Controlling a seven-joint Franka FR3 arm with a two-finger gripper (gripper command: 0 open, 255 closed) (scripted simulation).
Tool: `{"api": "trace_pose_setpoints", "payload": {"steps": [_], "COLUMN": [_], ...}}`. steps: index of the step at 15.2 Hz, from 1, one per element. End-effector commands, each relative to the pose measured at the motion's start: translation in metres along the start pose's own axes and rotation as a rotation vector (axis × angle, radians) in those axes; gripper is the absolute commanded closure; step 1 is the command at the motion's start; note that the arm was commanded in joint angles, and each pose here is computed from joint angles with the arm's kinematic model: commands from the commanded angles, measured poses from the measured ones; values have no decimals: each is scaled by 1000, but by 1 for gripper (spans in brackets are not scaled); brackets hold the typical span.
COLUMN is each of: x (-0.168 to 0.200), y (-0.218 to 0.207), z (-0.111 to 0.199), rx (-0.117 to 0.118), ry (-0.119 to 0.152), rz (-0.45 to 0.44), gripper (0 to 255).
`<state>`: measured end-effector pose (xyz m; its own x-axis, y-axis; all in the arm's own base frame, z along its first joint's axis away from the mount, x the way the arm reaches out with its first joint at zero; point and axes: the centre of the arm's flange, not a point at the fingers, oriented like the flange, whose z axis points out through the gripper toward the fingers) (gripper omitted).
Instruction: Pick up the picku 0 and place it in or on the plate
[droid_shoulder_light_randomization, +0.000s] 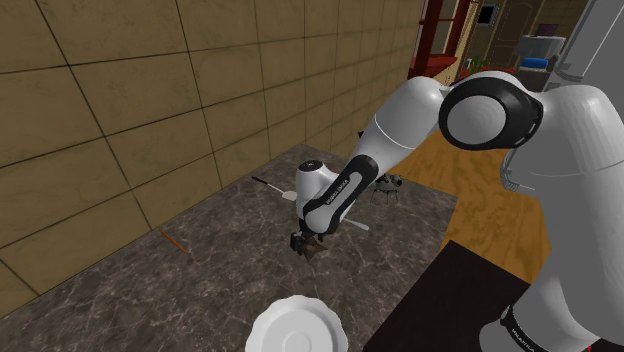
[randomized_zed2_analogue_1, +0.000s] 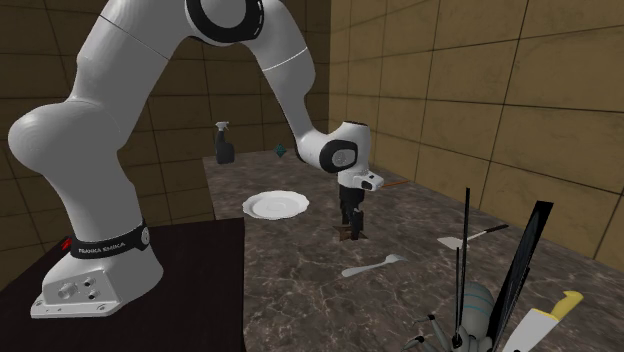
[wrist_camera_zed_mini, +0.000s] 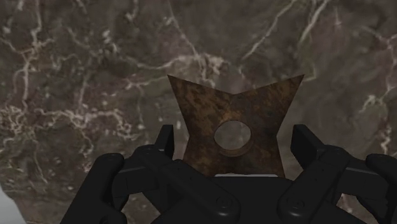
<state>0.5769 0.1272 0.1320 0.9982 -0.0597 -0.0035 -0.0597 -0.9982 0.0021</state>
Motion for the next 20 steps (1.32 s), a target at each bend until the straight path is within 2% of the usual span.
{"api": "trace_pose_setpoints", "payload": {"steps": [1, 10, 20], "x": [0, 0, 0], "y": [0, 0, 0], "z": [0, 0, -53], "rx": [0, 0, 0], "ry": [0, 0, 0], "rz": [0, 0, 0], "gripper": [255, 255, 255]}}
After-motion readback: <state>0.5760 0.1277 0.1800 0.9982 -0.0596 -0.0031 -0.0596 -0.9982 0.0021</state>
